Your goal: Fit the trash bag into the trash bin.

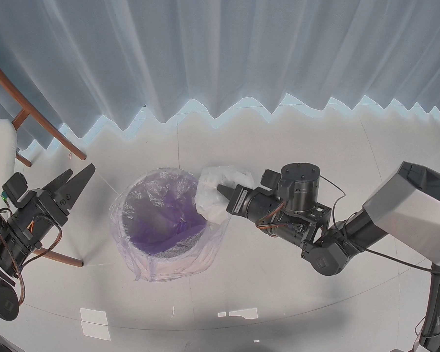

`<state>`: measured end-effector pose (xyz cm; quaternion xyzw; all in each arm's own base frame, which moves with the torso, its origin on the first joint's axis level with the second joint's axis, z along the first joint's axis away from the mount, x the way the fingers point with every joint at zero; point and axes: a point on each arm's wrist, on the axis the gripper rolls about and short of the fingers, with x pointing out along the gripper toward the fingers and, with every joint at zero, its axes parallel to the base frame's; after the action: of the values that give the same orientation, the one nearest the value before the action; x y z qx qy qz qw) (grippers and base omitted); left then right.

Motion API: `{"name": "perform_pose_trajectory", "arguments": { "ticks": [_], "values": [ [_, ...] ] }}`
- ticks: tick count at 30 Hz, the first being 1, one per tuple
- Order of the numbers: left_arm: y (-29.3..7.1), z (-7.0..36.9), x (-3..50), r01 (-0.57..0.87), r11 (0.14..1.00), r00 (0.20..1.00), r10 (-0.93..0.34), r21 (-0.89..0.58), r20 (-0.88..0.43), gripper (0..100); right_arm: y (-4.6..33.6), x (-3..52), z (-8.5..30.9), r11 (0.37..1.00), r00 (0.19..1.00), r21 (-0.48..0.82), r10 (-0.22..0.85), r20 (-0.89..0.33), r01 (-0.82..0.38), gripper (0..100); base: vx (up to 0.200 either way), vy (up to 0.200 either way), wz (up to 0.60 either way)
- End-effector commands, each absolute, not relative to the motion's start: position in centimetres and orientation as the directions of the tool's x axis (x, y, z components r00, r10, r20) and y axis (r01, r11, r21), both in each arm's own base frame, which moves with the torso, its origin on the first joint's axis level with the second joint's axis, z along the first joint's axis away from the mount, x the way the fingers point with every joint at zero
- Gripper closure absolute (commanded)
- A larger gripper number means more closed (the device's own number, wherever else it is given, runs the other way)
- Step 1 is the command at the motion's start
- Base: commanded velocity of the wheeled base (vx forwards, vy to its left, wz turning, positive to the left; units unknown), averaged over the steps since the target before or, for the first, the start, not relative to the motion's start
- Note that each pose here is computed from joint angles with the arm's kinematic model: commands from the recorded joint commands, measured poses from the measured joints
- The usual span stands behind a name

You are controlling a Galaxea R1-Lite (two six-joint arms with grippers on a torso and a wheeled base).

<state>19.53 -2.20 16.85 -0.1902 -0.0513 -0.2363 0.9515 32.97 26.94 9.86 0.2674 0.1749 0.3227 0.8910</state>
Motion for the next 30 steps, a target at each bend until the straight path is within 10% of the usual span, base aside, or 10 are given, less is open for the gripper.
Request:
{"name": "perform_pose_trajectory", "arguments": {
  "ticks": [1,30],
  "values": [
    [-2.4,16.9,19.5,0.474,0.813,0.881,-0.434,-0.338,0.189,0,29.4,33.0,10.5,0.606,0.707,0.584,0.703,-0.077,-0.54,100,0.0,0.2,0.0],
    [-2.8,17.0,19.1,0.504,0.801,0.864,-0.464,-0.324,0.196,0,31.9,33.6,2.5,0.661,0.724,0.561,0.673,-0.15,-0.498,100,0.0,0.034,0.0]
  ]
}}
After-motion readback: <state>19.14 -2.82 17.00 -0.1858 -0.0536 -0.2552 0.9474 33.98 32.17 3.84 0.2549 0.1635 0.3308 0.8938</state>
